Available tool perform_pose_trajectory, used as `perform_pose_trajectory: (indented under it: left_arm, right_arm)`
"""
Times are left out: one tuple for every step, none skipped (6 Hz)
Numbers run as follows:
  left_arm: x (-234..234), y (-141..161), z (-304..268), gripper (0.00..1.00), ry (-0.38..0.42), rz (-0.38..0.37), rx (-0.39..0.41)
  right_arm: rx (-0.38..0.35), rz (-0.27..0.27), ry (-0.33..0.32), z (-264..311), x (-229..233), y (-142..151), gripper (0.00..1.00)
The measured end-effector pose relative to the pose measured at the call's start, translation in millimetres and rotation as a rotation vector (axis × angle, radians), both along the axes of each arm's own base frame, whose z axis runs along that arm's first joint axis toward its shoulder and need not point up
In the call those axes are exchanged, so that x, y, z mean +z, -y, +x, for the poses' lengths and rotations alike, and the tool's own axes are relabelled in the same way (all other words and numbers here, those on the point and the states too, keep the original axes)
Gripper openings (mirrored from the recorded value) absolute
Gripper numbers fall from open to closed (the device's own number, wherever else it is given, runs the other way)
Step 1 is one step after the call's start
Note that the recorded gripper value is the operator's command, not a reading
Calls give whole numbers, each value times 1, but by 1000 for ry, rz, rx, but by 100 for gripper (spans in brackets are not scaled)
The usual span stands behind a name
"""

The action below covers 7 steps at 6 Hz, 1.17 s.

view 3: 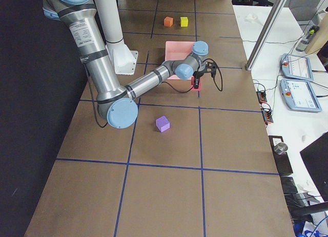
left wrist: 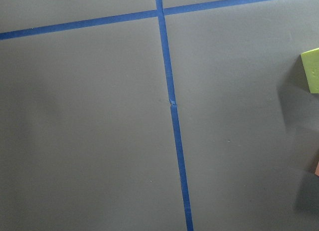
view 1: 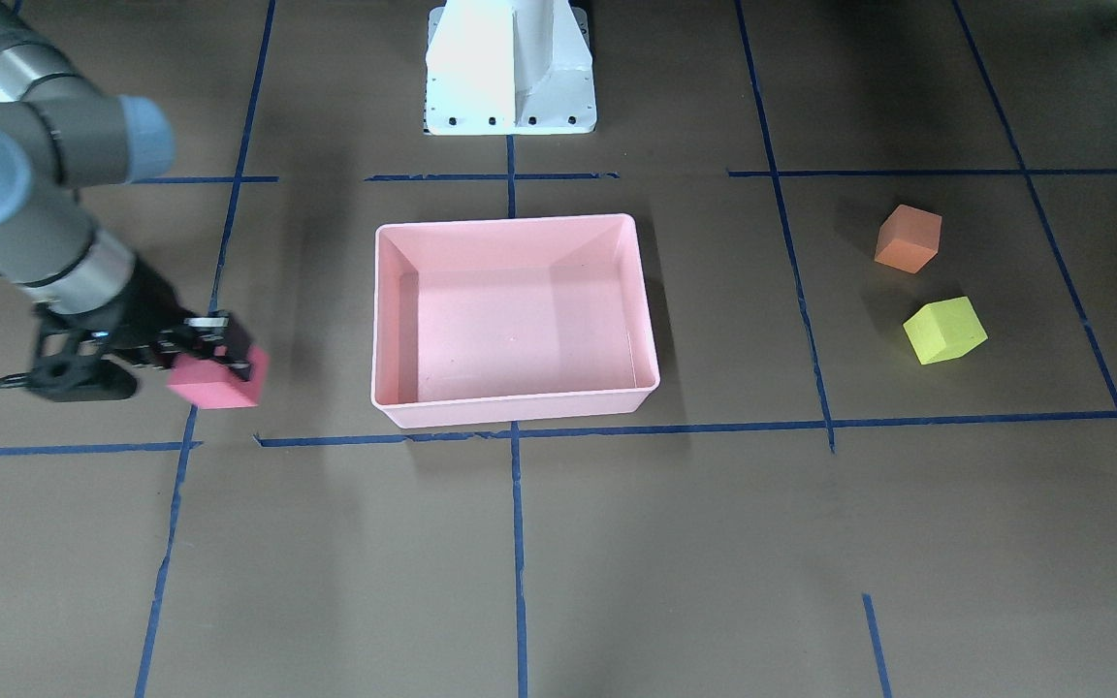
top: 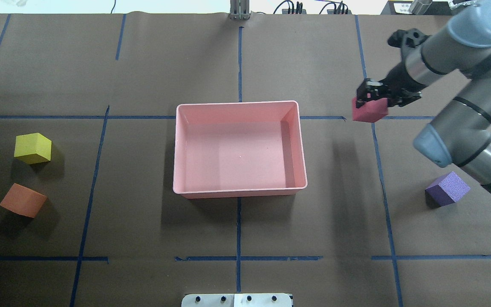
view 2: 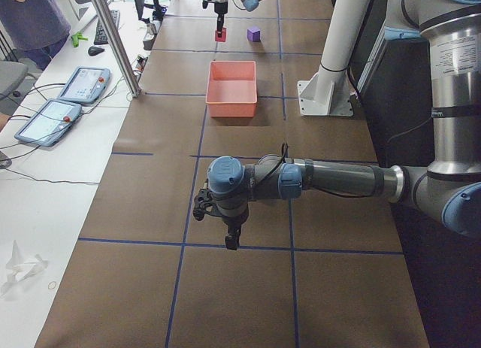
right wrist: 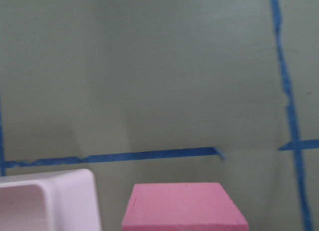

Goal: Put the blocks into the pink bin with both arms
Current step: 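Carry the pink cube into the pink bin and release it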

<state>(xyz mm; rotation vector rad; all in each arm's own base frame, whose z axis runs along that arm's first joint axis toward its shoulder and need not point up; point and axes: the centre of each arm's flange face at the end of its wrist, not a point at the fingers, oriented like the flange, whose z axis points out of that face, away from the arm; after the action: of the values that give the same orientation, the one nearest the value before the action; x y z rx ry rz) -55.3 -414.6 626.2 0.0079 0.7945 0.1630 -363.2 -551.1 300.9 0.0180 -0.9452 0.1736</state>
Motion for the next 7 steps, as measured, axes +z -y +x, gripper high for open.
perform_pose_trajectory:
  left_arm:
    - [-7, 6, 1, 100, -1, 22, 0]
    - [-19, 17, 1, 100, -1, 74, -1]
    - [-33, 28, 2, 100, -2, 158, -2]
    - [-43, 35, 2, 100, -4, 245, -2]
    - [-46, 43, 6, 100, -7, 287, 4]
    - [-50, 55, 11, 100, -13, 276, -15]
    - [-59, 69, 27, 100, -23, 232, -56]
  right_arm:
    - [34, -49, -32, -55, -66, -17, 31]
    - [57, -73, -52, -105, -120, -49, 35]
    - [75, -84, -49, -144, -157, -84, 91]
    - [86, -72, -55, -176, -174, -117, 100]
    - [92, -50, -72, -194, -176, -139, 100]
    - [85, -29, -83, -196, -178, -150, 100]
    - [59, 18, -93, -180, -184, -151, 100]
